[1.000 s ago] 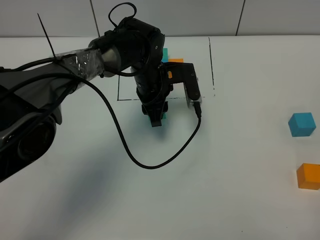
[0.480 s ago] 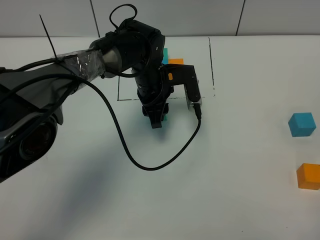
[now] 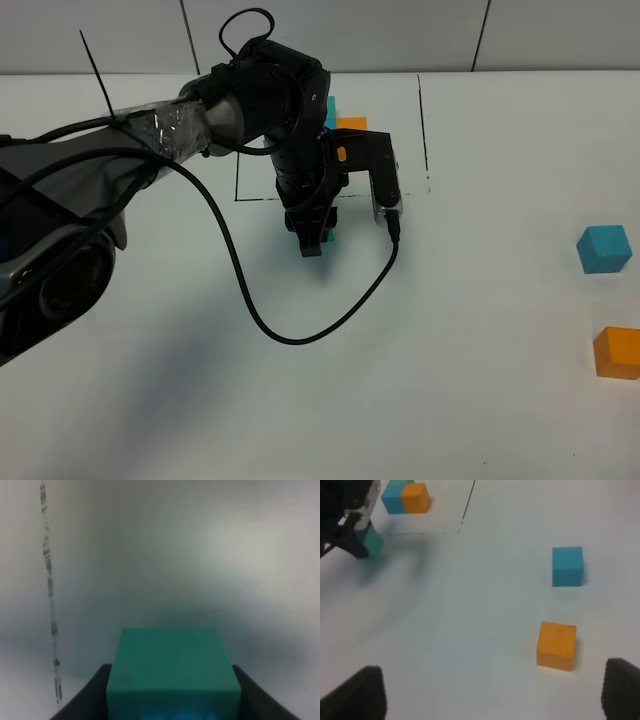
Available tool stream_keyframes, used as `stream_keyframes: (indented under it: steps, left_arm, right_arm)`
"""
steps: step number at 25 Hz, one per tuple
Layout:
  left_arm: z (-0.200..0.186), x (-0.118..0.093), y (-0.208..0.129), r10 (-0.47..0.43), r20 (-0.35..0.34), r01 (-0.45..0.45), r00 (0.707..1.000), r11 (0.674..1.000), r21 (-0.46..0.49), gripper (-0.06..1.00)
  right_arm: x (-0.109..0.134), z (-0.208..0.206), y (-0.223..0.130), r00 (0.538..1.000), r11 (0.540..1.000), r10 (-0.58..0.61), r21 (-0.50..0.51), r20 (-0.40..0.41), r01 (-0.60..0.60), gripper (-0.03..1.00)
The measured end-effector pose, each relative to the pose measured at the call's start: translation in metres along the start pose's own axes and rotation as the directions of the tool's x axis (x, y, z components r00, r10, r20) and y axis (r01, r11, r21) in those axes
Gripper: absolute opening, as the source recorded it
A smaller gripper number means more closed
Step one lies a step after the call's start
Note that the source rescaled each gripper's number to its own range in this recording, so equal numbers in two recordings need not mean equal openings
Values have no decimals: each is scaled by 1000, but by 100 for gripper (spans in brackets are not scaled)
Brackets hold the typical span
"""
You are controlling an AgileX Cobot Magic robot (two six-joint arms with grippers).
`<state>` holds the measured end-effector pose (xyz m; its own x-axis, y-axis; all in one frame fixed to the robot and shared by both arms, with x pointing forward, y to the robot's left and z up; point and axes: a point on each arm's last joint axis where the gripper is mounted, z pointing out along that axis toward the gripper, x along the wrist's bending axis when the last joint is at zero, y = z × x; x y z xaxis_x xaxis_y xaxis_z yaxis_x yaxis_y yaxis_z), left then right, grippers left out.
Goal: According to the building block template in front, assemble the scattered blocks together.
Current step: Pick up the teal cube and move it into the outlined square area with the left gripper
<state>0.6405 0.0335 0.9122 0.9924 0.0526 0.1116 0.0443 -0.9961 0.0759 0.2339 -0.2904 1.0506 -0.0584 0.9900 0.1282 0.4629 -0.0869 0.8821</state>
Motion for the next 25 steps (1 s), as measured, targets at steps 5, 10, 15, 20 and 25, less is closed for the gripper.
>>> stream_keyframes:
  steps: [5, 10, 15, 20, 25]
  left_arm:
    - [14, -1, -1, 1, 20, -2, 1000, 1000, 14, 0]
    - [14, -1, 0, -1, 22, 1, 1000, 1000, 10, 0]
    - [15, 0, 1, 0, 11, 0, 1000, 1000, 2, 0]
    - [15, 1, 2, 31, 4, -31, 1000, 1000, -4, 0]
    - [16, 1, 3, 44, 0, -44, 999, 999, -22, 11]
  right_arm:
    - [0, 0, 0, 1000, 1000, 0, 0, 0, 0, 74]
    - [0, 0, 0, 1000, 1000, 0, 0, -1, 0, 74]
    - [0, 0, 0, 1000, 1000, 1, 0, -1, -1, 74]
    - [0, 0, 0, 1000, 1000, 1, 0, -1, -1, 74]
    - [0, 0, 0, 1000, 1000, 1, 0, -1, -1, 74]
